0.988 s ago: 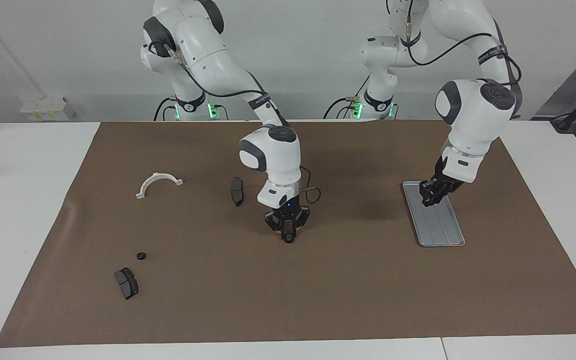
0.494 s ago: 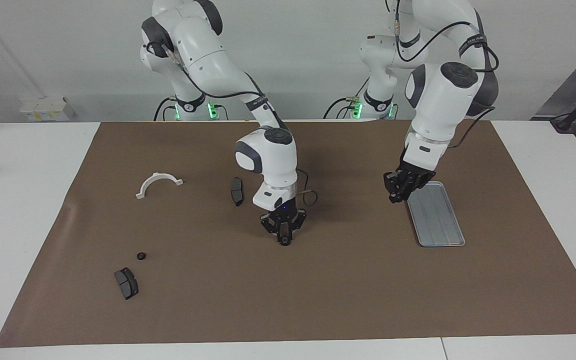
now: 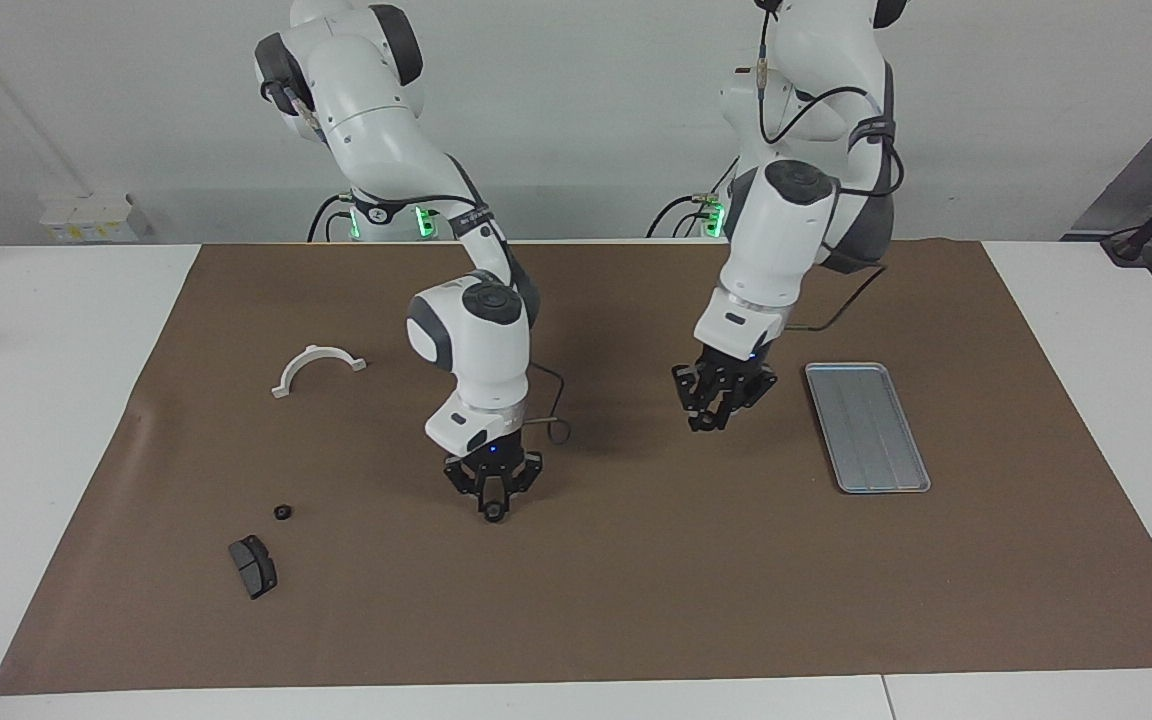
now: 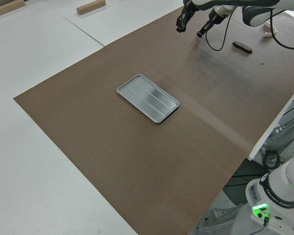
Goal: Place bearing gear from tray to pile
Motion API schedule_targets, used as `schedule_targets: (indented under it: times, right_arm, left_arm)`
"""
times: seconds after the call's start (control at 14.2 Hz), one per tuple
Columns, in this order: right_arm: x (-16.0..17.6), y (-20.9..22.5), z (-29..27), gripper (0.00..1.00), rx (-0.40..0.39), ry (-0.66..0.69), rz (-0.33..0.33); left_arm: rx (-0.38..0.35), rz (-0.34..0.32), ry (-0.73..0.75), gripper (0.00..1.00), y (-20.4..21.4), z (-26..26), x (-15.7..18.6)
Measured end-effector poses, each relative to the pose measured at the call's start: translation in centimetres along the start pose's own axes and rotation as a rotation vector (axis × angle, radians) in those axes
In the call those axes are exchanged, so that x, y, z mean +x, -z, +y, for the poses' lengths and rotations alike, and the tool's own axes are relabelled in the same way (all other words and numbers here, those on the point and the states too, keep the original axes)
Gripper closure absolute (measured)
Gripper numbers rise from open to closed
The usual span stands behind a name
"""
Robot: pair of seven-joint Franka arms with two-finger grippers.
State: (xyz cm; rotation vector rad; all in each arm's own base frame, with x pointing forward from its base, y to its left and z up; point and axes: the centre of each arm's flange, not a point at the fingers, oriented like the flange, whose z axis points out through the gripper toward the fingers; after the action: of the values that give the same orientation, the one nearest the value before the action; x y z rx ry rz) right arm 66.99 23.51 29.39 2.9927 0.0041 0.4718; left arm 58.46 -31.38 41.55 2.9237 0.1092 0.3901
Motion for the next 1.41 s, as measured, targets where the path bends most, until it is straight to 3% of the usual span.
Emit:
schedule_targets:
  times: [0.21,0.49,0.78,0.92,1.2,1.41]
  right_arm:
    - [0.7,-1.3,4.6,0.66,-0.050,-0.054,-0.052]
    - [1.0,-1.0,9.2,0.66,-0.123,-0.105,-0.140]
    - [2.0,3.1,15.2,0.66,-0.085,-0.130,-0.202]
    - [1.8,4.7,17.2,0.66,-0.082,-0.150,-0.219]
    - [-1.0,2.7,20.3,0.66,-0.098,-0.192,-0.295]
    - [-2.8,1.5,21.7,0.66,-0.062,-0.261,-0.352]
  left_arm:
    - [-0.034,-0.008,0.038,0.65,-6.2,6.9,-2.8]
    - [-0.088,0.048,0.055,0.65,-9.5,8.7,-2.5]
    - [-0.082,0.017,0.066,0.65,-13.6,10.1,-5.0]
    - [-0.090,0.021,0.064,0.51,-13.5,11.0,-5.4]
    - [-0.053,0.007,0.083,0.02,-10.9,10.2,-3.4]
    - [-0.005,-0.018,0.121,0.00,-3.8,6.9,0.3]
